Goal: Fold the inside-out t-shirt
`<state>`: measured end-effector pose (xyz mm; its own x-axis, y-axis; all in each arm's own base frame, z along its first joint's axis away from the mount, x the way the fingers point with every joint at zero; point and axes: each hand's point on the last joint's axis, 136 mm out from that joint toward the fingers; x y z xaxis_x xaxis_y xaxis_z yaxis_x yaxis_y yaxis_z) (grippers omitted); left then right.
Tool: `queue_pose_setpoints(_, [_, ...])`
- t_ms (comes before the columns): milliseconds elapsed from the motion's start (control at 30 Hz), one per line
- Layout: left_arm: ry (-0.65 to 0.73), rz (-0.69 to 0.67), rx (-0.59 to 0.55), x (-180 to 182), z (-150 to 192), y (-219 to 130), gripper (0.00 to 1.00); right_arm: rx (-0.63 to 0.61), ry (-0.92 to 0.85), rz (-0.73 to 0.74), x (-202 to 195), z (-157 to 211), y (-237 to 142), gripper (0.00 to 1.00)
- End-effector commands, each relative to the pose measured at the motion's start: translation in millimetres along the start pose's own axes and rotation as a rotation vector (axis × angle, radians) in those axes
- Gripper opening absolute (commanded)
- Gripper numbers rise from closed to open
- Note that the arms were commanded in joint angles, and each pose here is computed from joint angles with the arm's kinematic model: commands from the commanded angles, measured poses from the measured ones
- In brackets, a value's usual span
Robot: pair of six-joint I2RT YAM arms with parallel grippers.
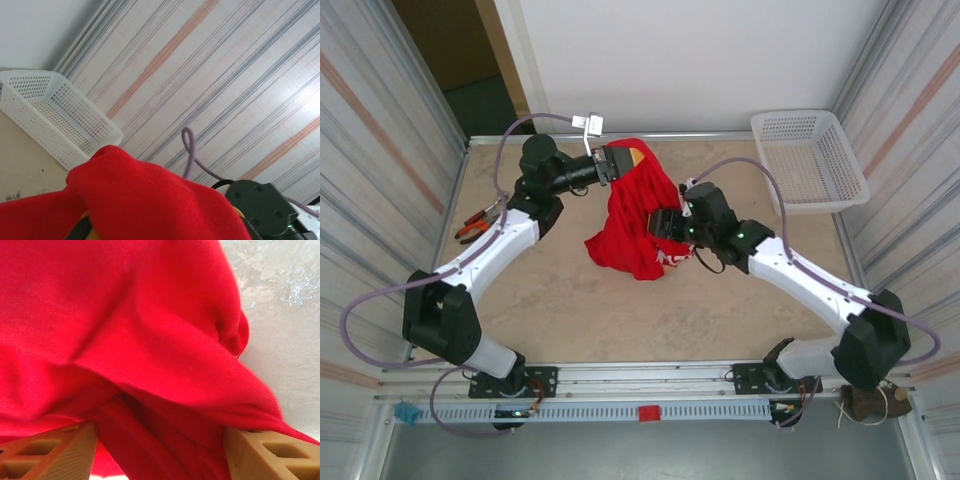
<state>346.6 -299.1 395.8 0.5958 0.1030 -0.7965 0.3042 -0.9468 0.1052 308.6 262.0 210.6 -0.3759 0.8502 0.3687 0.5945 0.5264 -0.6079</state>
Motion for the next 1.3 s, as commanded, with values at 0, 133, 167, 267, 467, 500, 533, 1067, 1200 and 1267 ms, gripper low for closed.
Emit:
queue_pose_setpoints(0, [0.041,0.063,-0.015,-29.0,-9.6,-0.3,0.00,-0.070,-0.029,-0.012,6.7,-32.2,8.8,0.62])
queue_pose_setpoints(133, [-0.019,0.019,-0.070,-9.4,-17.7,-2.8,0.00,-0.061,-0.017,-0.072,8.2,-44.2,14.7,0.00])
queue_pose_setpoints(167, [-0.040,-0.011,-0.093,-0.5,-21.4,-6.2,0.00,-0.073,-0.023,-0.086,9.8,-48.8,8.2,0.00])
queue_pose_setpoints(267, [-0.127,-0.141,-0.196,42.3,-38.2,-24.5,0.00,-0.132,-0.040,-0.133,16.0,-68.3,-26.1,0.00])
queue_pose_setpoints(467, [-0.281,-0.330,-0.285,122.3,-46.8,-57.8,0.09,-0.308,-0.094,-0.207,33.8,-116.1,-113.9,0.00])
queue_pose_setpoints(500, [-0.293,-0.347,-0.287,131.3,-46.2,-61.8,0.25,-0.329,-0.095,-0.227,36.2,-122.5,-124.1,0.00])
queue_pose_setpoints(533, [-0.299,-0.356,-0.284,136.8,-45.3,-64.8,0.39,-0.343,-0.092,-0.244,37.1,-127.8,-131.0,0.00])
queue_pose_setpoints(1067, [0.250,-0.592,-0.054,57.4,20.4,-71.8,0.70,-0.223,-0.105,-0.443,46.7,-132.7,-118.9,0.00])
queue_pose_setpoints(1200, [0.278,-0.614,-0.034,61.7,45.0,-54.9,0.70,-0.226,-0.098,-0.489,55.3,-136.0,-125.8,0.00])
queue_pose_setpoints(1267, [0.283,-0.622,-0.028,67.9,53.4,-48.5,0.70,-0.232,-0.090,-0.522,61.0,-138.1,-130.2,0.00])
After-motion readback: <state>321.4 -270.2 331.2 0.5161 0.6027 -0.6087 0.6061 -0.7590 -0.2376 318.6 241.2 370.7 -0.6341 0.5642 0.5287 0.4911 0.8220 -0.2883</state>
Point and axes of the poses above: each hand's point on the last joint's axis, 136 mm out from that joint toward the fingers, its own y axis out along the fingers, its own x axis along the line the jaws close on, z = x × y, and after that the axes turned 12 degrees about -y, right-handed
